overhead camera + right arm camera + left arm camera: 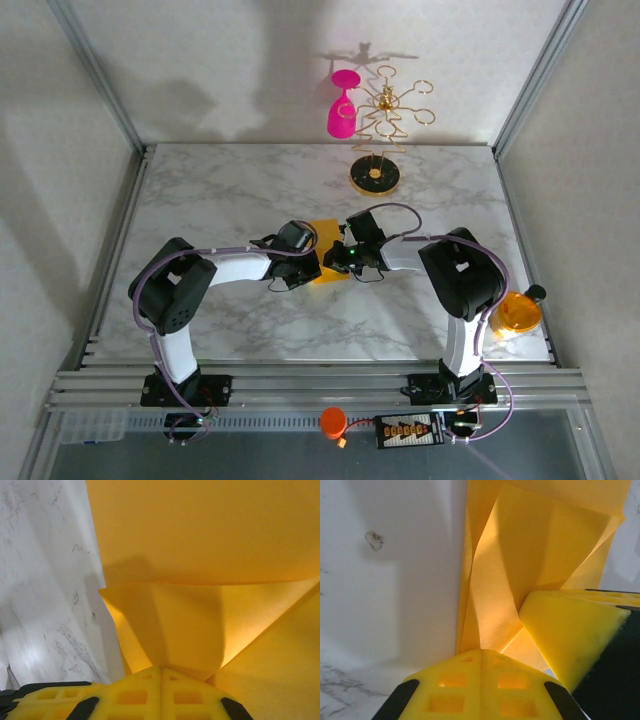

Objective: Fold a paper plane with a square sheet of paper (pick it up from the middle)
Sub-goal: Fold the triangle a second time at the center of the table.

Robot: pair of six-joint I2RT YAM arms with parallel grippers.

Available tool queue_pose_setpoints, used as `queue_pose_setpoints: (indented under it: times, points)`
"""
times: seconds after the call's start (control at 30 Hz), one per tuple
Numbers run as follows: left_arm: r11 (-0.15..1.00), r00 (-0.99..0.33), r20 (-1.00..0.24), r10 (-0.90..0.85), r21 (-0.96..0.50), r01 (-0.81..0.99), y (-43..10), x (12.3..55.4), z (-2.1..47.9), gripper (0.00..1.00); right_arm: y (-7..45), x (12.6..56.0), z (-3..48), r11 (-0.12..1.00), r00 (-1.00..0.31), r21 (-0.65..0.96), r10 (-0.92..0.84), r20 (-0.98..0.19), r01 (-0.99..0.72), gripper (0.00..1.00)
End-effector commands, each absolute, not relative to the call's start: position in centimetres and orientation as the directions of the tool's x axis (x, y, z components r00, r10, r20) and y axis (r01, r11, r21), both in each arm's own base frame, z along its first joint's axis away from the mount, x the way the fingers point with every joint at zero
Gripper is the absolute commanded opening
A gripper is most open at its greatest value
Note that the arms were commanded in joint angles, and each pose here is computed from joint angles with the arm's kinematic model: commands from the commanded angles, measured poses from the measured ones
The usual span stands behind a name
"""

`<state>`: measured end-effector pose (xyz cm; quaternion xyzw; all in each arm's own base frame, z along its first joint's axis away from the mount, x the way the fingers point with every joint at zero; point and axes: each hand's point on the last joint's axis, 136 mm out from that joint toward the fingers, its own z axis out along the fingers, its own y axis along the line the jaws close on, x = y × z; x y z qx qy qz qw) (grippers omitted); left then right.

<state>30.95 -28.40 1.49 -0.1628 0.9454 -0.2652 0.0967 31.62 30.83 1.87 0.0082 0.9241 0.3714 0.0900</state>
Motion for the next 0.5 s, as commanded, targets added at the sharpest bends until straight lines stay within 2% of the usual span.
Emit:
queue_pose_setpoints:
  times: [0.0,0.27,0.47]
  points:
    - [0.863,-0.926,-0.056,-0.373,-0.386,-0.324,-25.0,28.4,-1.8,0.0,29.8,31.8,0.0,0.771,-0.986,0.637,0.084,-0.146,-0.029,0.0]
    - [0.892,-0.934,-0.036,-0.356,-0.309,-0.329,-23.1,26.6,-3.6,0.0,27.1,36.3,0.2,0.767,-0.969,0.641,0.161,-0.185,0.005,0.0]
    - [0.893,-0.936,-0.028,-0.351,-0.312,-0.325,-23.1,26.3,-4.0,0.0,24.2,39.6,-0.2,0.77,-0.95,0.636,0.238,-0.201,0.058,0.0]
